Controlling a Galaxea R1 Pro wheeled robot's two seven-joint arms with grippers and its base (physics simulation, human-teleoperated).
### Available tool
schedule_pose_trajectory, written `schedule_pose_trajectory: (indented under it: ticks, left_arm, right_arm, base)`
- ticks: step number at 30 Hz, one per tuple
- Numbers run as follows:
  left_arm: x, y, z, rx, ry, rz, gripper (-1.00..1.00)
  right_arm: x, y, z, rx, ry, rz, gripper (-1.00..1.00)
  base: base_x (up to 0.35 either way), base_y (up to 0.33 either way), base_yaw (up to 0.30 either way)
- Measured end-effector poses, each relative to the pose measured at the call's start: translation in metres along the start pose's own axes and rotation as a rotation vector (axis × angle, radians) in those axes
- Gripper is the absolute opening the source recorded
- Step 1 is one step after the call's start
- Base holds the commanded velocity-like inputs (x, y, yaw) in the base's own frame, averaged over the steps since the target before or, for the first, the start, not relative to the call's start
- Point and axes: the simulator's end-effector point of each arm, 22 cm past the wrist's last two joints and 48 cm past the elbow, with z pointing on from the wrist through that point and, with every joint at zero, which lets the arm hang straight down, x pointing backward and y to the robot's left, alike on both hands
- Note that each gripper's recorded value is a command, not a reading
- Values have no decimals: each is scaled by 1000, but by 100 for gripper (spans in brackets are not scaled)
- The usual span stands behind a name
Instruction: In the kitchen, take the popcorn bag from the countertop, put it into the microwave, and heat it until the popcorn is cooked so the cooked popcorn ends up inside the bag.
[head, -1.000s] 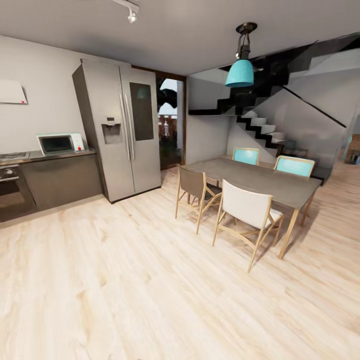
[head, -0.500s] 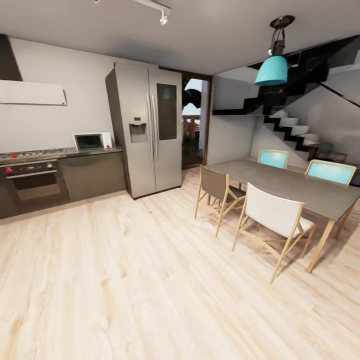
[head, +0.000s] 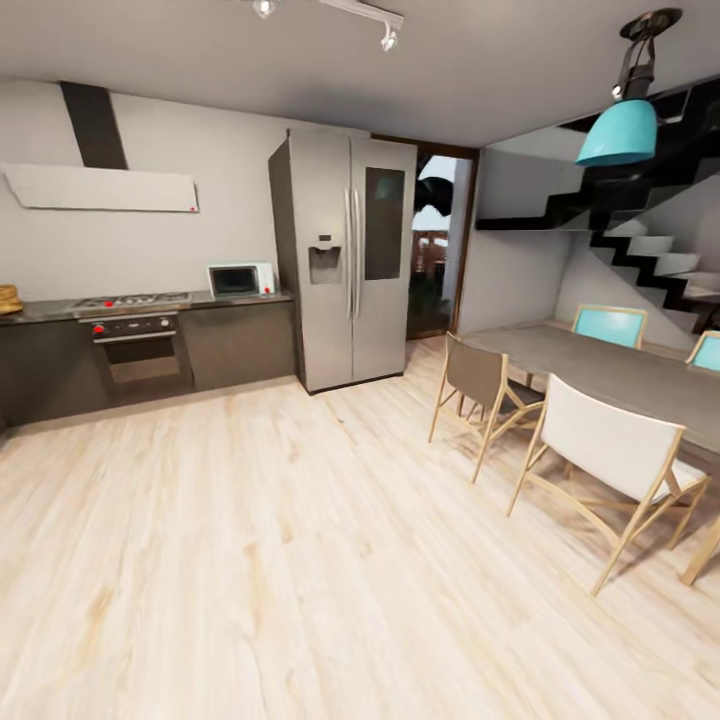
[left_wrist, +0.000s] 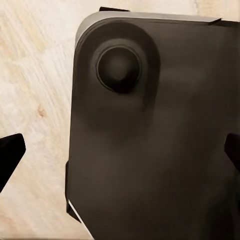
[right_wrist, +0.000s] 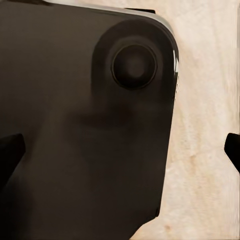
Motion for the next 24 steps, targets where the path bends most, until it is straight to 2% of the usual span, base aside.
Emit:
schedule_pose_trajectory:
  ticks: [24]
  left_arm:
    - [0,0,0,0,0,0,100]
  right_arm:
    - [0,-3,0,4,-2,0,100]
  base:
    - [3,0,296]
